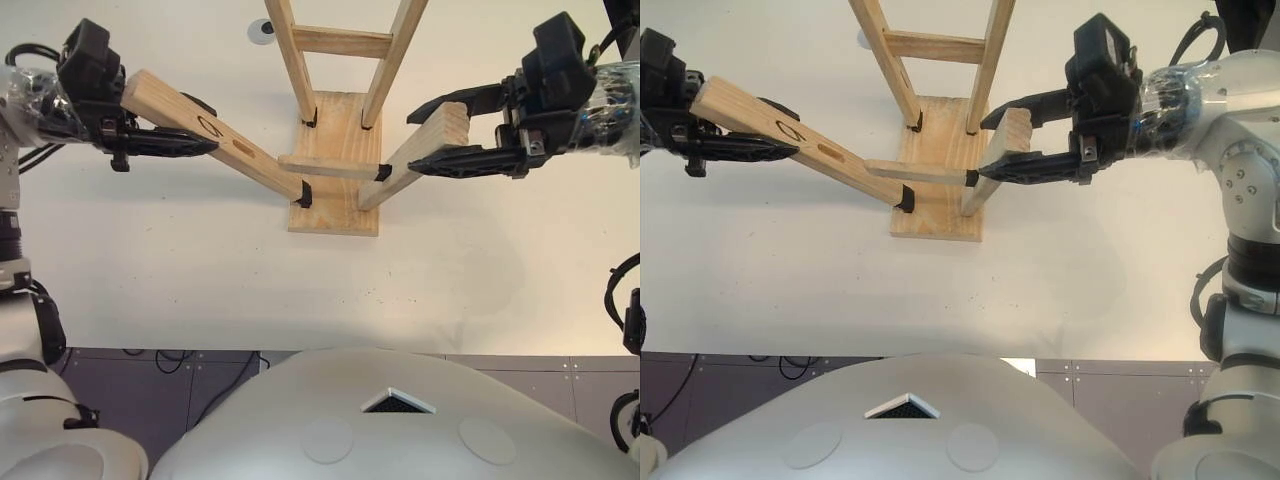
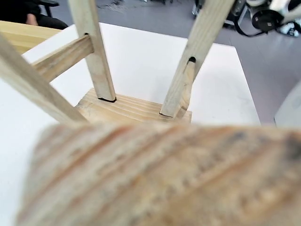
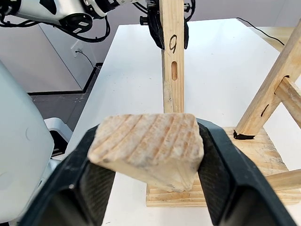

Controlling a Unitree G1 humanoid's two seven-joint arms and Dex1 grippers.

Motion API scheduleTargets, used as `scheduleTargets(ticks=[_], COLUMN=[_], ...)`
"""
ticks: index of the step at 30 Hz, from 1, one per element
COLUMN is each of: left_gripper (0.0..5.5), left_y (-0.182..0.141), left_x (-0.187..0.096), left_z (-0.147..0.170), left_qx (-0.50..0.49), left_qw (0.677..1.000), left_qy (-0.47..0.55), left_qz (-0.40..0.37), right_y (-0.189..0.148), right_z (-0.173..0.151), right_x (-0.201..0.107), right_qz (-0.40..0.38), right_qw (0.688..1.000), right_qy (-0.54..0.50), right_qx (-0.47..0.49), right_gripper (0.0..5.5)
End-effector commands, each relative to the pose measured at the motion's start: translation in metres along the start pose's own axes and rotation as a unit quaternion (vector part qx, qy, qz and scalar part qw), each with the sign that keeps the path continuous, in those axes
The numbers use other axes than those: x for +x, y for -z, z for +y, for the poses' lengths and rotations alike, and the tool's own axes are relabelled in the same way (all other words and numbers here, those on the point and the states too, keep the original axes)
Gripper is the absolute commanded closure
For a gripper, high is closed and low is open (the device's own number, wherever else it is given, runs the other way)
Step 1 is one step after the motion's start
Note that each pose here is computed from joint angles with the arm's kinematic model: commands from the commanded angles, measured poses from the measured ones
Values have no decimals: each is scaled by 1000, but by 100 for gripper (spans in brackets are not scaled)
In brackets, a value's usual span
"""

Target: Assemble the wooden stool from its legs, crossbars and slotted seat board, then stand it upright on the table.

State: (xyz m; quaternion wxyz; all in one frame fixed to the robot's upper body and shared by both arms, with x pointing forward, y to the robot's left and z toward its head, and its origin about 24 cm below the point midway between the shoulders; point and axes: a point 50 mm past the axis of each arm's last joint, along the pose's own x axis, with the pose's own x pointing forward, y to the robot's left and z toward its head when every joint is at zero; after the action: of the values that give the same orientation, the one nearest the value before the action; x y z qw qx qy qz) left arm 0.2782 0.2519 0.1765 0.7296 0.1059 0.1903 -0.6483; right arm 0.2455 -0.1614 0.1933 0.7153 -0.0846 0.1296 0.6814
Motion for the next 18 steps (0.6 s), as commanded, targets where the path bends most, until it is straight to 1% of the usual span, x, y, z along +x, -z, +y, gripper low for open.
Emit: scheduleTargets(ticks=[1,3,6,9,18], left_gripper=[349,349,349,349,349], left_y=[0,-1,-11,-14,0], left_x=[10,19,33,41,59], left_z=[4,-3,-4,-11,-28], left_qx=[14,30,40,41,44], left_qw=[997,995,995,995,990], left_qy=[9,33,34,46,71], left_qz=[74,91,86,83,113], right_y=[23,26,28,31,35], right_z=[7,8,10,13,16], right_x=[11,13,15,18,21], right_qz=[29,29,25,21,21], right_qw=[998,998,998,998,997], right_qy=[-12,-10,-9,-9,-10], right_qx=[46,51,55,61,69], right_gripper=[322,323,324,326,328])
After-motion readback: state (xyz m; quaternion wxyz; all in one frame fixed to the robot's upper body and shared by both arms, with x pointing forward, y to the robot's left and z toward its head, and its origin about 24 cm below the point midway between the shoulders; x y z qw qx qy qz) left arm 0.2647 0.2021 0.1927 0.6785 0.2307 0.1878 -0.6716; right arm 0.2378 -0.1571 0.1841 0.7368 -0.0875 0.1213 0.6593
